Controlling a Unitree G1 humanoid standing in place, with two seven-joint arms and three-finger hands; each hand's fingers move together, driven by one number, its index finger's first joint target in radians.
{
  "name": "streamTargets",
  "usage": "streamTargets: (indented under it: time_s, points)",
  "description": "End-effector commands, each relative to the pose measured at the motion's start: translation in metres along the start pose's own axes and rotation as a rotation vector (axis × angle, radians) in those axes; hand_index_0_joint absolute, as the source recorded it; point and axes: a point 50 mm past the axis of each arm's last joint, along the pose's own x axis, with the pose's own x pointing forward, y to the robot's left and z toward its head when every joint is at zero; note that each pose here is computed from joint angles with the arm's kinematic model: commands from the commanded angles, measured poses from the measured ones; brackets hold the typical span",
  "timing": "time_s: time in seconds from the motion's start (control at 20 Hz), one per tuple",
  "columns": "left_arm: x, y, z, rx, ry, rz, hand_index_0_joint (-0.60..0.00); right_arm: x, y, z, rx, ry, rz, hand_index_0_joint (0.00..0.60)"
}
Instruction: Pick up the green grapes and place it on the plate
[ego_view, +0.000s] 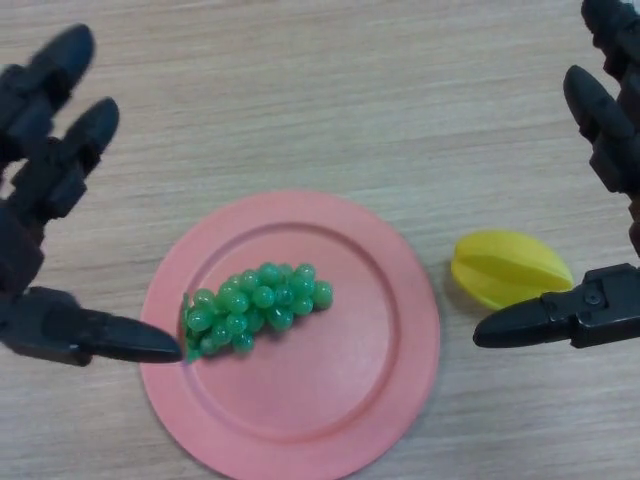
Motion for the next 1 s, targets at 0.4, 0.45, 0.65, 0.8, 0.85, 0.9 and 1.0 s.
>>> streamTargets:
  time_s: [0.4,0.45,0.65,0.8,0.85,0.9,1.0]
  points:
    - [-0.008,0.018,0.022,0.104,-0.246,0.104,0.000,-0.005,-0.002,0.035,-0.025,-0.272,-0.028,0.000]
    - [-0.008,0.018,0.024,0.120,-0.254,0.109,0.000,-0.006,-0.002,0.036,-0.019,-0.278,-0.026,0.000]
    - [-0.008,0.015,0.029,0.183,-0.275,0.127,0.000,-0.006,0.000,0.037,0.015,-0.284,-0.015,0.000]
    - [-0.006,0.009,0.029,0.183,-0.251,0.123,0.000,-0.003,0.002,0.039,0.017,-0.280,-0.005,0.000]
    - [-0.005,0.006,0.031,0.182,-0.246,0.120,0.000,-0.001,0.003,0.040,0.011,-0.268,0.002,0.000]
    - [-0.005,0.004,0.032,0.182,-0.247,0.116,0.000,-0.001,0.003,0.040,0.014,-0.265,0.005,0.000]
    - [-0.003,0.002,0.034,0.183,-0.248,0.098,0.000,0.001,0.004,0.042,0.026,-0.261,0.011,0.000]
